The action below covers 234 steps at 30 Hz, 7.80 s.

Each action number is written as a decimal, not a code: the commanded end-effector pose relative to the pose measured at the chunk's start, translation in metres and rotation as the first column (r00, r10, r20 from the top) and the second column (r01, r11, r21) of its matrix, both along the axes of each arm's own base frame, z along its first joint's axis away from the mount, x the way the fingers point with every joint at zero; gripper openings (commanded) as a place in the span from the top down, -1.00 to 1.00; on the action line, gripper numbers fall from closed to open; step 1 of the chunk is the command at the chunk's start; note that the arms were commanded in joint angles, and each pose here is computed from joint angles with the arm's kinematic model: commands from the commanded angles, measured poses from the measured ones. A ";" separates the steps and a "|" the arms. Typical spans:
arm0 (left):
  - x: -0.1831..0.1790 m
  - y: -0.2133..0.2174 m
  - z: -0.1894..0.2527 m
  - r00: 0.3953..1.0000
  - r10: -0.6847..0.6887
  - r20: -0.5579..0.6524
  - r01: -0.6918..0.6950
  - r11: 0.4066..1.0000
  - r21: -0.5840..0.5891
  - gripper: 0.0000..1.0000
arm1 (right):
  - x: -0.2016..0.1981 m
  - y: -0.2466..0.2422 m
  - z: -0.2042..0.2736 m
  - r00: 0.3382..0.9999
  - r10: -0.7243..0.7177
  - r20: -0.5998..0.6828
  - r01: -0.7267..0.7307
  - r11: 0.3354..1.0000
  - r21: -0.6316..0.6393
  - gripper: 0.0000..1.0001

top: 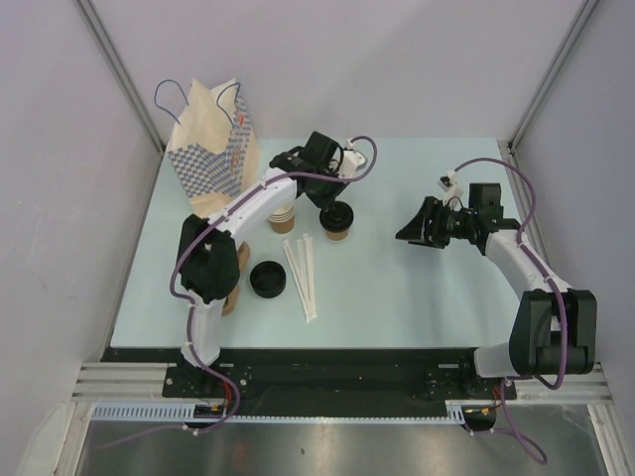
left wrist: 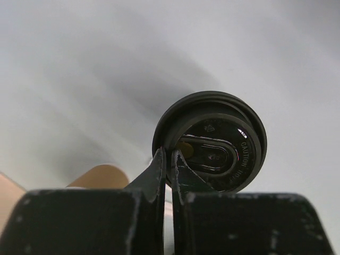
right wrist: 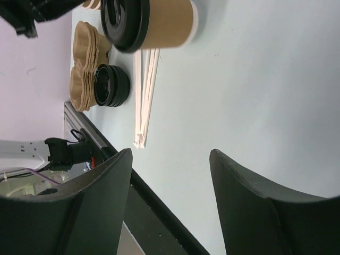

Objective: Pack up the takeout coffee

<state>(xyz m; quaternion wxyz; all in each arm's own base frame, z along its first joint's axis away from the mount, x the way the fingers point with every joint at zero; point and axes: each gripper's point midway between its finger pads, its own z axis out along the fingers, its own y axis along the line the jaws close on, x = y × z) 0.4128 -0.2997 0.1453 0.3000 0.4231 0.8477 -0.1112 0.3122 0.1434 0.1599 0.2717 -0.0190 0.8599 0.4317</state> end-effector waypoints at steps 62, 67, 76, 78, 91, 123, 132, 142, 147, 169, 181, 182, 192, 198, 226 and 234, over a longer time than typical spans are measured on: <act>0.034 0.299 0.156 0.917 -0.252 0.309 0.200 0.961 0.191 -0.70 | 0.006 -0.015 0.048 0.987 -0.019 0.161 0.019 1.000 0.000 -0.57; 0.053 0.311 0.142 0.910 -0.273 0.312 0.198 0.947 0.252 -0.68 | 0.008 -0.015 0.048 0.987 -0.024 0.161 0.024 1.000 0.001 -0.57; 0.079 0.331 0.125 0.911 -0.270 0.310 0.159 0.927 0.340 -0.39 | 0.007 -0.017 0.047 0.987 -0.030 0.155 0.031 1.000 -0.005 -0.58; 0.077 0.326 0.137 0.898 -0.275 0.343 0.163 0.933 0.321 -0.37 | 0.006 -0.019 0.049 0.987 -0.032 0.161 0.033 0.999 -0.006 -0.58; 0.065 0.307 0.161 0.835 -0.365 0.411 0.264 0.922 0.283 -0.61 | 0.008 -0.021 0.049 0.986 -0.038 0.160 0.039 0.999 0.000 -0.59; 0.106 0.251 0.369 0.442 0.016 0.897 0.092 0.994 -0.063 1.00 | 0.010 -0.029 0.055 0.984 -0.068 0.166 0.065 0.998 0.020 -0.55; 0.032 0.123 0.431 0.299 -0.053 0.953 0.381 0.922 -0.068 1.00 | 0.012 -0.049 0.061 0.976 -0.126 0.177 0.124 0.992 0.024 -0.55; -0.061 -0.023 0.365 0.377 -0.247 0.893 0.620 0.783 -0.045 1.00 | 0.010 -0.107 0.073 0.939 -0.280 0.198 0.279 0.960 0.032 -0.58; -0.090 -0.069 0.288 0.457 -0.368 0.809 0.643 0.766 -0.015 1.00 | 0.004 -0.134 0.072 0.918 -0.346 0.194 0.349 0.937 0.015 -0.58; -0.125 -0.131 0.183 0.494 -0.514 0.701 0.586 0.793 0.168 0.99 | 0.004 -0.178 0.058 0.881 -0.435 0.187 0.450 0.892 -0.040 -0.54; -0.153 -0.172 0.108 0.661 -0.552 0.508 0.552 0.817 0.168 0.38 | -0.010 -0.196 0.054 0.871 -0.455 0.185 0.471 0.881 -0.053 -0.57; -0.158 -0.173 0.104 0.675 -0.557 0.484 0.559 0.814 0.156 0.30 | -0.012 -0.197 0.054 0.870 -0.458 0.183 0.474 0.879 -0.053 -0.57; -0.170 -0.187 0.189 0.713 -0.466 0.524 0.564 0.825 -0.035 -0.45 | -0.008 -0.199 0.076 0.862 -0.451 0.230 0.470 0.882 -0.034 -0.59; -0.166 -0.162 0.269 0.760 -0.369 0.535 0.568 0.777 -0.271 -0.76 | -0.005 -0.197 0.100 0.845 -0.450 0.288 0.473 0.881 -0.010 -0.61; -0.147 0.303 0.013 0.785 0.565 -0.256 -0.597 0.800 -0.064 -0.15 | -0.020 -0.188 0.087 0.861 -0.431 0.269 0.479 0.865 -0.149 -0.99; -0.147 0.274 -0.018 0.825 0.508 -0.249 -0.531 0.846 -0.036 0.05 | -0.023 -0.186 0.083 0.858 -0.443 0.258 0.490 0.858 -0.155 -0.99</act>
